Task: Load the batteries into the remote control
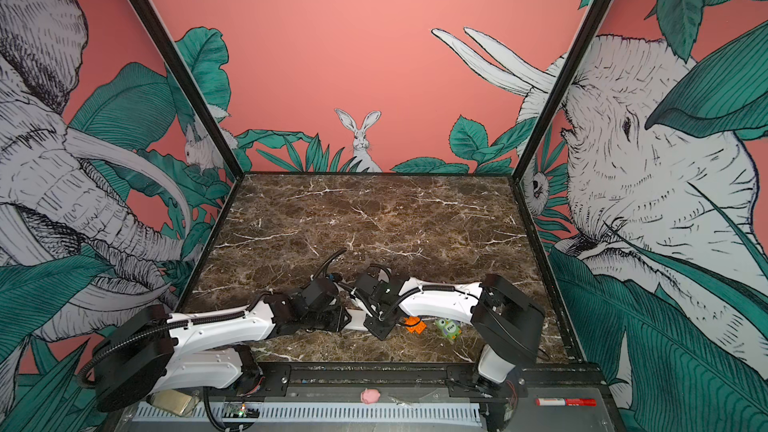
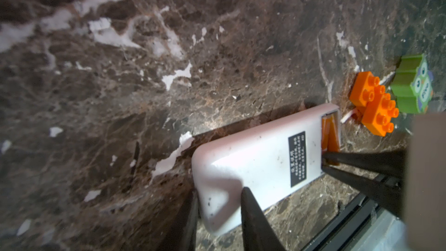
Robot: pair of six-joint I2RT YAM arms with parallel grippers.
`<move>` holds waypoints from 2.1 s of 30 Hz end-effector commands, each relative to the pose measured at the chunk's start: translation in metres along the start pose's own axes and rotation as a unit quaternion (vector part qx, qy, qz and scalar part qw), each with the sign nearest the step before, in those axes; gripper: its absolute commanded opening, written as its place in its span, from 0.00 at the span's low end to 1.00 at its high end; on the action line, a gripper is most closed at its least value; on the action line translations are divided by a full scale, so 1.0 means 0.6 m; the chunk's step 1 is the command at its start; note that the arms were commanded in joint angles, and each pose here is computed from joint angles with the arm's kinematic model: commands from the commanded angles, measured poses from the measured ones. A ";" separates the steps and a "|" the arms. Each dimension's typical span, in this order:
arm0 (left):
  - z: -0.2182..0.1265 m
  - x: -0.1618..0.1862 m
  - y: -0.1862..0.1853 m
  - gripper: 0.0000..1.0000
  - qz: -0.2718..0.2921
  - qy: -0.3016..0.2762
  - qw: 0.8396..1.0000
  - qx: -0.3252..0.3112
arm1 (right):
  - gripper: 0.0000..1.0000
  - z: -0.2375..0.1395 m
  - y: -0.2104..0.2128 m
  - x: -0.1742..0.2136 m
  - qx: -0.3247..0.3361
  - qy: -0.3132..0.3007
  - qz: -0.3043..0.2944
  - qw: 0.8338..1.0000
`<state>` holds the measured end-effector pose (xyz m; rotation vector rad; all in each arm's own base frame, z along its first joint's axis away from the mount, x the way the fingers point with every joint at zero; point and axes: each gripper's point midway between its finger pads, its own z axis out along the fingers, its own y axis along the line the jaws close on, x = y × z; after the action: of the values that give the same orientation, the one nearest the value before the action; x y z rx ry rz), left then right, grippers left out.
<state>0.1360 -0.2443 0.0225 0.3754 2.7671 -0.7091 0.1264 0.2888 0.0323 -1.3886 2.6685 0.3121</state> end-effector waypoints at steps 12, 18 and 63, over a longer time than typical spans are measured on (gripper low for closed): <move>0.018 0.068 0.057 0.31 0.000 0.075 0.996 -0.057 | 0.26 -0.032 -0.011 0.025 0.019 0.006 -0.040 0.999; 0.018 0.068 0.057 0.31 0.000 0.075 0.996 -0.056 | 0.21 -0.018 -0.005 0.031 0.005 0.021 -0.048 0.999; 0.012 0.070 0.064 0.31 -0.005 0.067 0.996 -0.059 | 0.05 0.012 -0.008 0.030 0.009 0.054 -0.041 0.998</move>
<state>0.1367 -0.2450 0.0241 0.3836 2.7539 -0.7161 0.1236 0.2828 0.0286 -1.5372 2.6336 0.2583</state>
